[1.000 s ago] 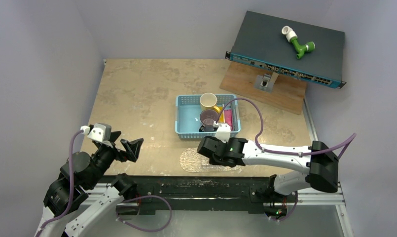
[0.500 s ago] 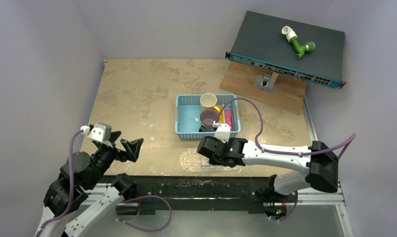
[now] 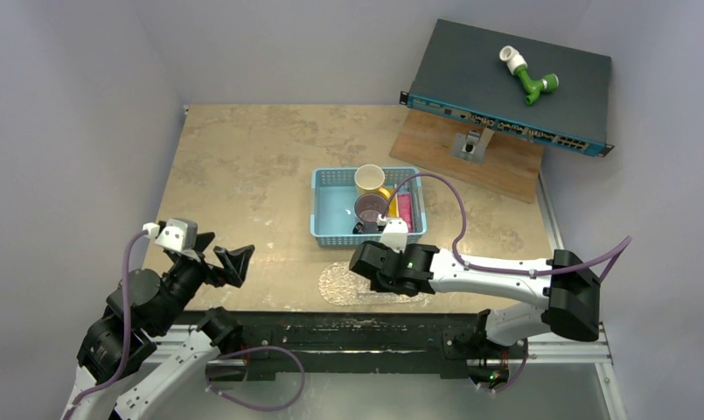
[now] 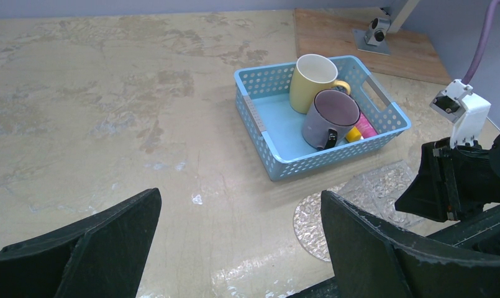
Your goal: Prepare toiletry sets of a toothbrush and toothpaste on the tray
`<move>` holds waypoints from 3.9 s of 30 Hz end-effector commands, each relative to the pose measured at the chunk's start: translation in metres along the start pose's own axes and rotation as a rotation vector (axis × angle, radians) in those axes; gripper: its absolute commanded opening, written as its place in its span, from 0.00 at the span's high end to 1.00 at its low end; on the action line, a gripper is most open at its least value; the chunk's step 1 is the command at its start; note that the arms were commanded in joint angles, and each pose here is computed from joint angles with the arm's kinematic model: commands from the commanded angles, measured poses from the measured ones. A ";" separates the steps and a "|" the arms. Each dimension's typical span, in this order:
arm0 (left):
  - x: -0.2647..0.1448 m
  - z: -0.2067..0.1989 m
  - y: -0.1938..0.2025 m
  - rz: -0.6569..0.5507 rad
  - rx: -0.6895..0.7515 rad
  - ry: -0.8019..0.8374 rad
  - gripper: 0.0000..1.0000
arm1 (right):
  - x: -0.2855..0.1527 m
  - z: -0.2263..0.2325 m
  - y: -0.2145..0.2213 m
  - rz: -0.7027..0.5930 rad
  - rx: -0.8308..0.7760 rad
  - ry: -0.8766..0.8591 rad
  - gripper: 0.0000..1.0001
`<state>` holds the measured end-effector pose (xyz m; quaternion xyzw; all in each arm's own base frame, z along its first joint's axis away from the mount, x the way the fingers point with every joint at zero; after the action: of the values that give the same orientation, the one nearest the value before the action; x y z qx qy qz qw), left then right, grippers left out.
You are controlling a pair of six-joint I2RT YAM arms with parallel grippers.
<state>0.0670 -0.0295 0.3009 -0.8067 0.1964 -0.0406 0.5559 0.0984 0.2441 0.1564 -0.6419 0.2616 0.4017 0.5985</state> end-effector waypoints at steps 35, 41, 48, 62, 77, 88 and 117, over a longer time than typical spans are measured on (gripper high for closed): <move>0.005 -0.003 -0.001 -0.001 0.000 0.006 0.00 | -0.027 -0.007 -0.143 -0.293 -0.422 0.005 0.52; 0.006 -0.003 -0.001 0.002 0.003 0.007 0.00 | -0.004 -0.010 -0.148 -0.316 -0.587 -0.031 0.50; 0.006 -0.003 -0.001 0.005 0.005 0.007 0.00 | 0.021 -0.024 -0.158 -0.238 -0.696 -0.142 0.54; 0.006 -0.004 -0.001 0.004 0.005 0.011 0.00 | 0.050 -0.022 -0.150 -0.158 -0.927 -0.255 0.50; 0.007 -0.004 -0.001 0.006 0.007 0.008 0.00 | 0.075 -0.026 -0.153 -0.087 -0.927 -0.199 0.50; 0.008 -0.004 -0.001 0.010 0.008 0.008 0.00 | 0.091 -0.020 -0.153 -0.053 -0.937 -0.214 0.64; 0.008 -0.004 0.000 0.012 0.009 0.006 0.00 | 0.105 -0.005 -0.162 -0.025 -0.865 -0.217 1.00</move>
<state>0.0692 -0.0326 0.2986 -0.8027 0.2057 -0.0358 0.5586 0.2796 0.2722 0.1333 -0.7779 0.0147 0.5633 0.2780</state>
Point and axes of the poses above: each gripper's point midway between its finger pads, its own x axis out along the fingers, its own z axis along the line the jaws close on, y = z × x, the point moved 8 cm from there along -x, back along the fingers, and after that the axes turned 12 degrees about -x, right-handed, at the moved point
